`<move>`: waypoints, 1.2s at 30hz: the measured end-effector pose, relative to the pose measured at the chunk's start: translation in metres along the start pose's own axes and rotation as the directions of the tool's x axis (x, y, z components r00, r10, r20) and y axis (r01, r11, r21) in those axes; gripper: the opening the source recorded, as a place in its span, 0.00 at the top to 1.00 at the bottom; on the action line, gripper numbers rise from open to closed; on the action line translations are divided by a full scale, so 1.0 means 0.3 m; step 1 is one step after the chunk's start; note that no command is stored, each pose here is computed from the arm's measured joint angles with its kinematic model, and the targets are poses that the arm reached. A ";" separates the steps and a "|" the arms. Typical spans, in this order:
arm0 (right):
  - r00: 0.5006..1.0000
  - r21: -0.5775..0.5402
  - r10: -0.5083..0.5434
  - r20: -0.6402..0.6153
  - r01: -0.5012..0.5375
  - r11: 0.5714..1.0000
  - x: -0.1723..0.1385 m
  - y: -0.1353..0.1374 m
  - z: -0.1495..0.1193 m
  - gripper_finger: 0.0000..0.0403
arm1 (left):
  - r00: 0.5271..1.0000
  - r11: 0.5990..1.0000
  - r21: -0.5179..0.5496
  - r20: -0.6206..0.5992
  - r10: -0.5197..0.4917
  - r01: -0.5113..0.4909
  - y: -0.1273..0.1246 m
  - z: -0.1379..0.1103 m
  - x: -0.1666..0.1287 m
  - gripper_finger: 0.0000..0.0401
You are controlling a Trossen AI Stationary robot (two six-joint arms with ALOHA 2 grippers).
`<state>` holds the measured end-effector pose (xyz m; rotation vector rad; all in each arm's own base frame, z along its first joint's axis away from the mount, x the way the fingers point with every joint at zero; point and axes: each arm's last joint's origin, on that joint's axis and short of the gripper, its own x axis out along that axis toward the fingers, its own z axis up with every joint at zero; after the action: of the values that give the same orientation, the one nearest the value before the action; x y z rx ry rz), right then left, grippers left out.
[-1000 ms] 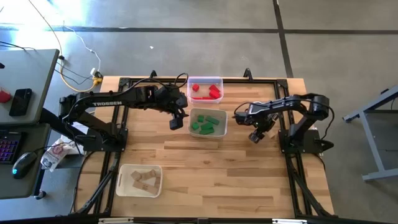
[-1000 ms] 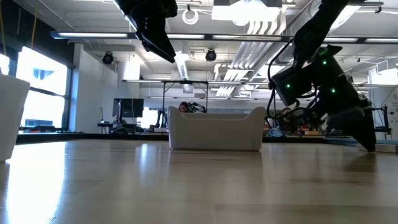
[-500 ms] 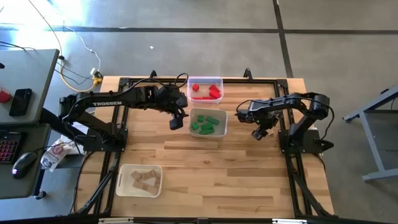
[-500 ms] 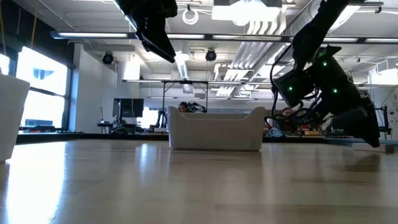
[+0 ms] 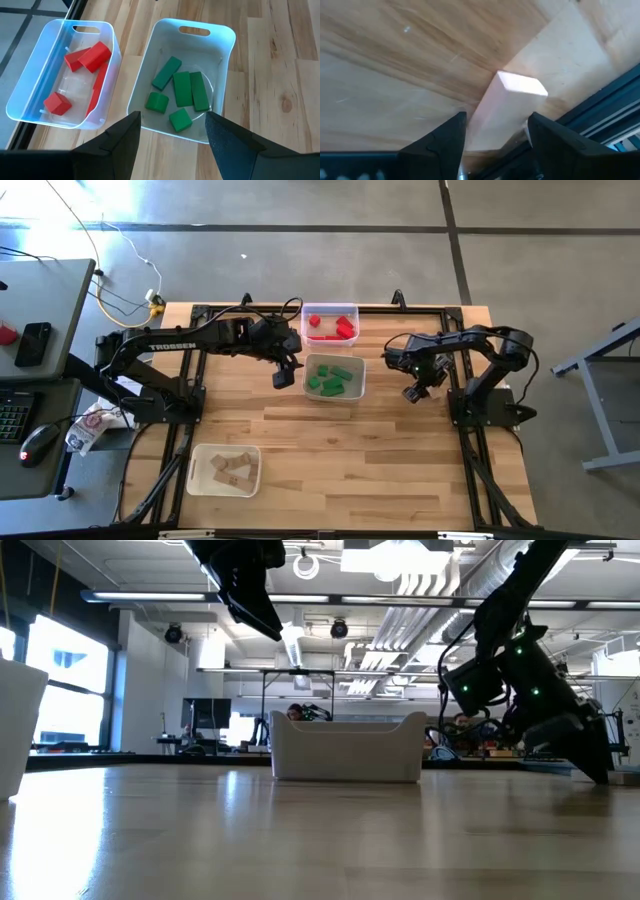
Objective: Sort & place blocks by color
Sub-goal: Put the brown rectangular block into the bottom white bin
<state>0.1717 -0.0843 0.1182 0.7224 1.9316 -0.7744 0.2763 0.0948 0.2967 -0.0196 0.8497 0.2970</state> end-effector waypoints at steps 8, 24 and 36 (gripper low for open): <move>1.000 0.007 0.026 -0.009 -0.026 1.000 -0.003 0.004 0.001 0.72 | 1.000 1.000 0.000 0.000 0.000 0.000 0.000 0.000 0.000 0.48; 0.994 -0.039 0.039 0.101 -0.035 0.999 -0.066 0.055 -0.056 0.79 | 1.000 1.000 0.000 0.000 0.000 0.000 0.000 0.000 0.000 0.48; 0.908 -0.112 0.182 0.378 -0.151 0.982 -0.245 0.145 -0.168 0.79 | 1.000 1.000 -0.027 0.002 -0.010 0.011 -0.001 0.000 0.000 0.48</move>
<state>0.2084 -0.0316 0.1937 0.6220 1.5127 -0.6710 0.2764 0.0945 0.2967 -0.0487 0.8440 0.2984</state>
